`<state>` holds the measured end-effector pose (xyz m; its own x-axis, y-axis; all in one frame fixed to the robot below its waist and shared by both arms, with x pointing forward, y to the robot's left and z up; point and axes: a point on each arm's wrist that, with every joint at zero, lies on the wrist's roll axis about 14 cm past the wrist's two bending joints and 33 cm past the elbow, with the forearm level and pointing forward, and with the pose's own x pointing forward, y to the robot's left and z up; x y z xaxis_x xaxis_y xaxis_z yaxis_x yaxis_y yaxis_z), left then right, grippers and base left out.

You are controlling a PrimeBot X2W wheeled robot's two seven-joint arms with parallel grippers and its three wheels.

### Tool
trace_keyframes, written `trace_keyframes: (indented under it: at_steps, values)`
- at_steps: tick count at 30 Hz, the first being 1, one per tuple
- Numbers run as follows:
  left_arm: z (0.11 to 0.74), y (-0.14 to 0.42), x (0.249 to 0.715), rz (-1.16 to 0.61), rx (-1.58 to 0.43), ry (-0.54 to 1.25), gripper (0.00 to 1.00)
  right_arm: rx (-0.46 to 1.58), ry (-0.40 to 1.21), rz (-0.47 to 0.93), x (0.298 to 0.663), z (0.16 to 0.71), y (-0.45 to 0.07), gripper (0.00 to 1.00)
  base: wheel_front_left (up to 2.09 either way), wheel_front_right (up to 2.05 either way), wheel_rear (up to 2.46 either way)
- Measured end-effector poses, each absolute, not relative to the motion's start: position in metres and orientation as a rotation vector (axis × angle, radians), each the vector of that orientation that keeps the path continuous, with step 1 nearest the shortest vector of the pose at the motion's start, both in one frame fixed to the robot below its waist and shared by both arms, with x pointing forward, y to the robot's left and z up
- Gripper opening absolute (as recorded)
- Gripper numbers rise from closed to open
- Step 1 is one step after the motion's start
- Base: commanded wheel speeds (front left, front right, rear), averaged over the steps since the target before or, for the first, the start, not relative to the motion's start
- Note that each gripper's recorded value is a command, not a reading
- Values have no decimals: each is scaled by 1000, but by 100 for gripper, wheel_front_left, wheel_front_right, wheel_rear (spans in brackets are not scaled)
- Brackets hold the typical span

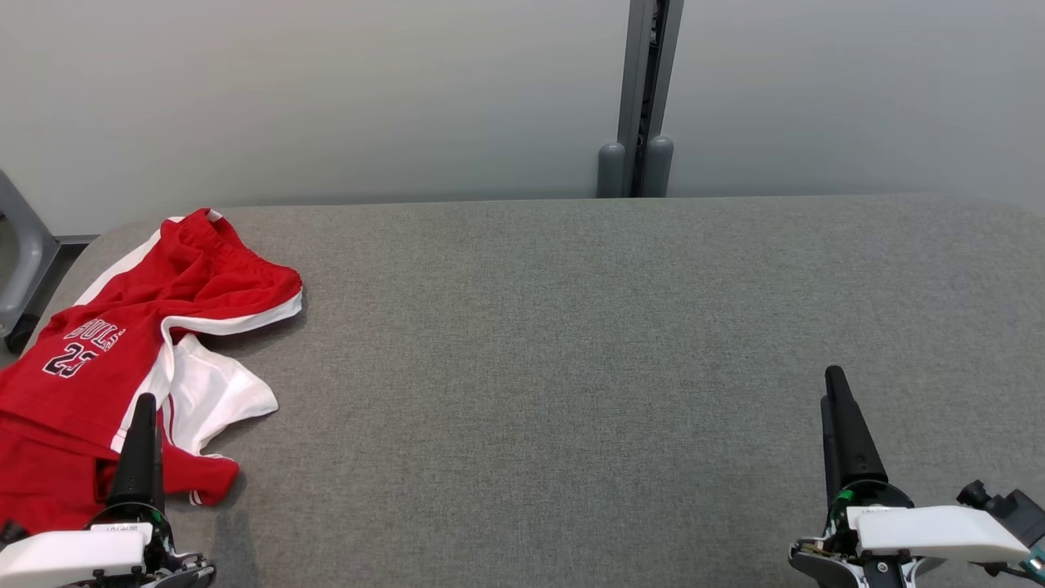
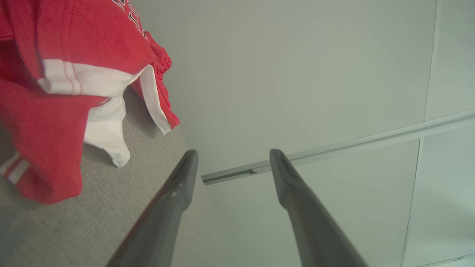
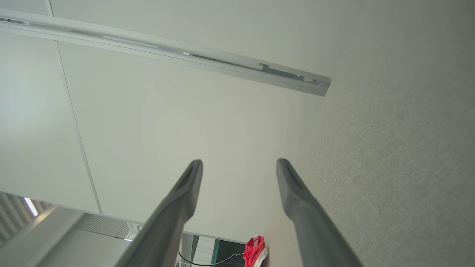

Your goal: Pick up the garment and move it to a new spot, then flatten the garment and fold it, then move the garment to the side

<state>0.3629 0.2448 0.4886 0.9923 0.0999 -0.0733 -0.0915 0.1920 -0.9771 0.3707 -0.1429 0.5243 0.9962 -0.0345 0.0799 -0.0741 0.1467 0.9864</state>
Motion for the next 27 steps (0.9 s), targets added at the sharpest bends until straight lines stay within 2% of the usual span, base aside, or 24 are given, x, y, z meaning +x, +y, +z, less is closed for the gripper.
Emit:
trace_keyframes:
  at_steps: [15,27]
  values:
    - [505,233,373,119,-1134,-27,100,1230,-185,121,377,558,-141,100,0,0,0]
    - [510,219,378,107,-931,-22,100,987,-232,163,378,571,-140,100,0,0,0]
